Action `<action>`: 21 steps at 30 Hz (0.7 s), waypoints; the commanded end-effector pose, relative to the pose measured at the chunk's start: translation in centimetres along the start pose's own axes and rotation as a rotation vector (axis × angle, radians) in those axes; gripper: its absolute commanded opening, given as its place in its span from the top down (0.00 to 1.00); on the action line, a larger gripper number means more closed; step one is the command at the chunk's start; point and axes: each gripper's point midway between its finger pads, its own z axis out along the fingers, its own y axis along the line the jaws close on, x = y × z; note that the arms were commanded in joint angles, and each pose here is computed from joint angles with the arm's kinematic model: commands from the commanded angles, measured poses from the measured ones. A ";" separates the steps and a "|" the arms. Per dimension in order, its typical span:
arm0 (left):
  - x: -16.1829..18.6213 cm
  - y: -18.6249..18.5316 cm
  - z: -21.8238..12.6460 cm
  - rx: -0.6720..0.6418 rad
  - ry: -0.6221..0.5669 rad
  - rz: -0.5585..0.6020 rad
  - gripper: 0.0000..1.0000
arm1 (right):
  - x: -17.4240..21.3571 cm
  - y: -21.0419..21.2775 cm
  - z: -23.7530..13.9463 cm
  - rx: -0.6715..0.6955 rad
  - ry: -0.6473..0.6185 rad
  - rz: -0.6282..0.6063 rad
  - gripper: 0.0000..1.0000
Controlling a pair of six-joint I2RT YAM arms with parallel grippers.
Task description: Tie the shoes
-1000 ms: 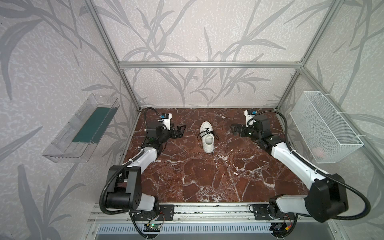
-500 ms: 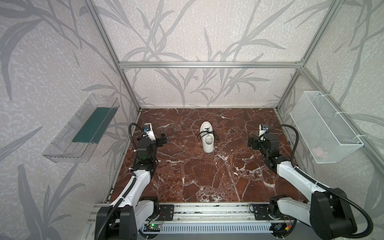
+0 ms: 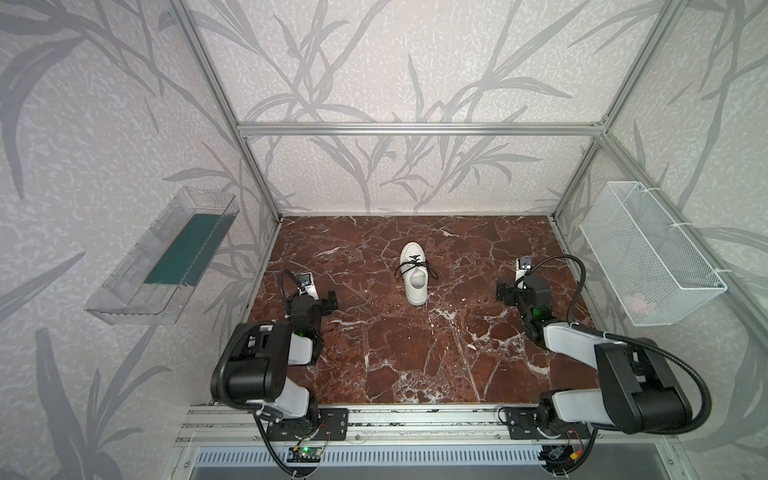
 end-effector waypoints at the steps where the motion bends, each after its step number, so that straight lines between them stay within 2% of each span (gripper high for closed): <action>1: -3.5 0.4 -0.8 -0.014 -0.169 -0.027 0.01 | -1.0 0.1 0.4 -0.015 -0.117 0.020 0.01; 4: -3.4 0.7 -0.1 -0.038 -0.146 -0.030 0.01 | -0.5 0.5 1.2 -0.022 -0.162 0.011 0.01; 7: -2.9 0.7 1.2 -0.054 -0.052 -0.021 0.01 | -0.4 0.8 1.4 -0.035 -0.078 -0.002 0.01; 9: -3.0 0.8 2.3 -0.081 0.000 -0.009 0.01 | -0.3 0.8 1.5 -0.035 -0.092 -0.003 0.01; 11: -3.1 0.7 2.3 -0.075 -0.010 -0.006 0.01 | -0.4 0.8 1.5 -0.036 -0.125 -0.002 0.01; 13: -3.3 1.7 1.8 -0.122 -0.038 -0.033 0.01 | -0.5 0.8 1.5 -0.037 -0.130 -0.003 0.01; 17: -3.4 2.3 0.1 -0.139 -0.125 -0.061 0.01 | -0.4 1.0 1.5 -0.047 -0.081 -0.013 0.01; 21: -3.4 2.5 0.0 -0.150 -0.127 -0.064 0.01 | -0.4 0.9 1.5 -0.044 -0.094 -0.010 0.01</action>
